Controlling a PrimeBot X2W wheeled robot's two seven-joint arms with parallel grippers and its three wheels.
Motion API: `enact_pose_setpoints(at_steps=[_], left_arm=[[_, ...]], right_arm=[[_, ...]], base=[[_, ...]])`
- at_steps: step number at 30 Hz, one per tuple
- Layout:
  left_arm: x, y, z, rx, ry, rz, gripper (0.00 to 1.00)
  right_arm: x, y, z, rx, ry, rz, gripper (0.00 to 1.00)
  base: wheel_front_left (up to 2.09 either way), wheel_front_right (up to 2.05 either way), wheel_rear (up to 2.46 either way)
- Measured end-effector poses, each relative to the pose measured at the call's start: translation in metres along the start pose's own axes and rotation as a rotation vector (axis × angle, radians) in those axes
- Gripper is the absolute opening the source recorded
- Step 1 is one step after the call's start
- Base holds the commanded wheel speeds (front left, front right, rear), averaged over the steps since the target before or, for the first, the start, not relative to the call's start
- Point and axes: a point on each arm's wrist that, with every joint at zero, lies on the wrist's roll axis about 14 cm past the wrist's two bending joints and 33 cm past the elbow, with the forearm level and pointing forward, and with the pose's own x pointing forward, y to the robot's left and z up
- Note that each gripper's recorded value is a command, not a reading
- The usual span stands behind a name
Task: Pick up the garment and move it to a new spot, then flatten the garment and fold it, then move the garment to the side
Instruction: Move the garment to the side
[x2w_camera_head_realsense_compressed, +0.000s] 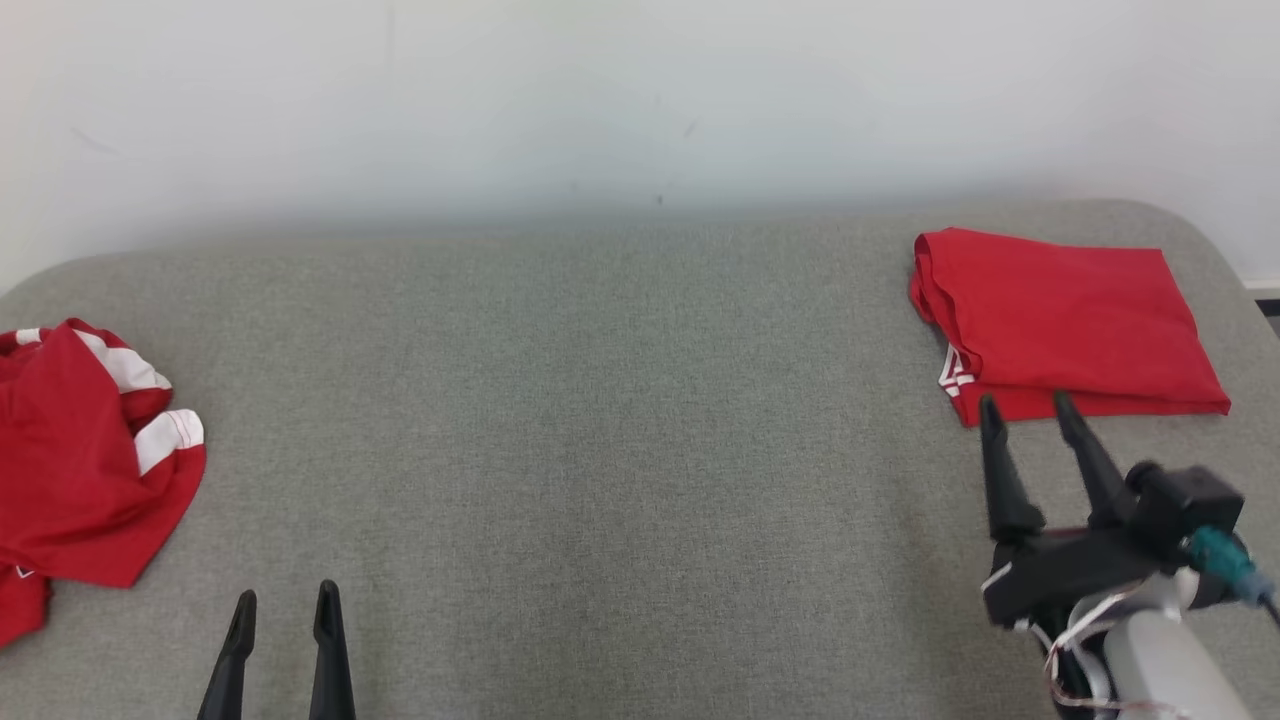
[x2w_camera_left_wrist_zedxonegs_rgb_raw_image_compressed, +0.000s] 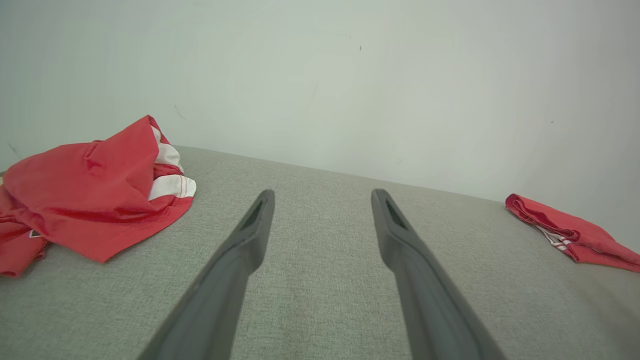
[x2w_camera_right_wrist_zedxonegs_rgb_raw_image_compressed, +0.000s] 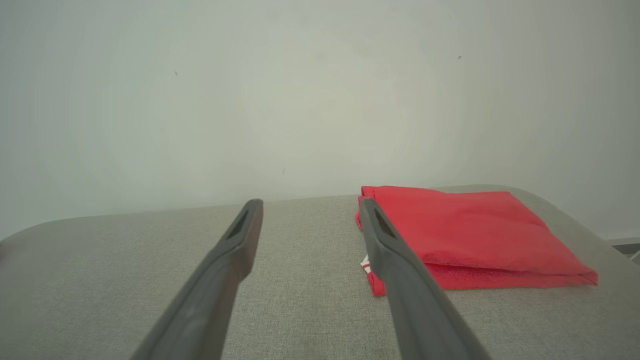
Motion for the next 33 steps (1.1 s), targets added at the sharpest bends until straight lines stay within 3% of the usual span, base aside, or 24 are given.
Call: enact_pose_setpoints(at_steps=[5, 16, 33], left_arm=[[-0.007, 0.001, 0.006, -0.002, -0.013, 0.009, 1.0], [-0.019, 0.01, 0.01, 0.017, -0.014, 0.047, 1.0], [-0.022, 0.022, 0.003, 0.112, 0.038, 0.062, 1.0]], right_arm=[[-0.02, 0.028, -0.001, -0.001, -0.016, 0.015, 1.0], [-0.049, 0.053, -0.009, -0.024, 0.036, 0.0, 1.0], [-0.057, 0.054, -0.005, -0.015, 0.046, -0.022, 1.0]], base=[[0.0, 0.0, 0.0], [0.0, 0.0, 0.0], [0.0, 0.0, 0.0]])
